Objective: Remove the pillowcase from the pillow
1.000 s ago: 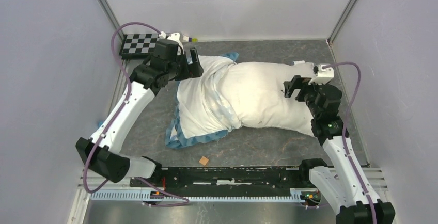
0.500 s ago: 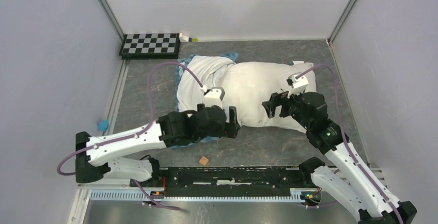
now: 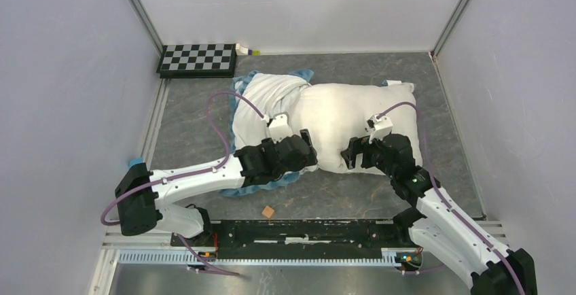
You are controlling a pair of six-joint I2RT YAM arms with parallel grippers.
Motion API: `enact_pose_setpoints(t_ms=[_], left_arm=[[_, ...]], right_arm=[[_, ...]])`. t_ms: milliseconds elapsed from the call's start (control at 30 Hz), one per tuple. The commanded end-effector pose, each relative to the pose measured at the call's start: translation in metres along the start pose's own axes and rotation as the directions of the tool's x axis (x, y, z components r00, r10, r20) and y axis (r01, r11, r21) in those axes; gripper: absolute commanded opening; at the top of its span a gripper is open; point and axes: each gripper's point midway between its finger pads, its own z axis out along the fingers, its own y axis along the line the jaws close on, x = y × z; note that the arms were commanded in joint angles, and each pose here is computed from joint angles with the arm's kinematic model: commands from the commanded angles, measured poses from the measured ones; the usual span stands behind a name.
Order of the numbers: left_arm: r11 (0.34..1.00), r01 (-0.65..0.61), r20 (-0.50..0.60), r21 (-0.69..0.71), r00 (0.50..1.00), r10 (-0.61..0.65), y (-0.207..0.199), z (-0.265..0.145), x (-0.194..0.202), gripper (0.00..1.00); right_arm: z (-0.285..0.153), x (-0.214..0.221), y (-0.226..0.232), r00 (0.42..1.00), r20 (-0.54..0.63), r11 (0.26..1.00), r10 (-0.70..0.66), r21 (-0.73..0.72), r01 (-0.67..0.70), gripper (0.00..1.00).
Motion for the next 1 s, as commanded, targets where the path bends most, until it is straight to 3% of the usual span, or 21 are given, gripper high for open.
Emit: enact_pose_setpoints(t_ms=[0,200,400,500,600,667,800,967], left_arm=[[0.991,0.131,0.097,0.004,0.987,-0.131,0.000,0.016,-0.024,1.00],[0.986,0.153,0.142,-0.069,0.979,-0.142,0.030,0.037,-0.035,0.92],[0.990,0.113,0.159,-0.090,0.982,-0.098,0.040,0.036,-0.039,0.66],[0.989,0.091,0.153,-0.115,0.985,-0.073,0.050,0.030,-0.038,0.61],[0.992,0.010,0.113,-0.126,0.994,0.004,0.061,0.022,-0.031,0.52],[0.984,-0.010,0.098,-0.176,0.995,0.028,0.082,0.016,-0.026,0.40],[0.972,0.033,0.098,-0.233,0.995,-0.010,0.127,0.011,-0.021,0.14],[0.955,0.102,0.168,-0.279,0.984,-0.056,0.166,-0.005,-0.036,0.07]], right_arm=[[0.013,0.023,0.002,0.997,-0.029,0.998,0.065,-0.018,-0.066,0.98],[0.022,0.017,0.001,0.988,0.065,0.990,0.138,-0.025,-0.137,0.96],[0.025,0.016,-0.002,0.991,0.068,0.993,0.117,-0.005,-0.117,0.76],[0.024,0.010,-0.012,0.990,0.096,0.993,0.106,0.046,-0.111,0.57],[0.020,-0.002,-0.017,0.988,0.128,0.992,0.086,0.080,-0.096,0.22],[0.016,-0.010,-0.023,0.987,0.143,0.989,0.068,0.118,-0.085,0.01],[0.009,-0.022,-0.038,0.988,0.149,0.975,0.028,0.214,-0.060,0.00],[-0.011,-0.053,-0.063,0.980,0.198,0.928,-0.026,0.370,-0.050,0.00]])
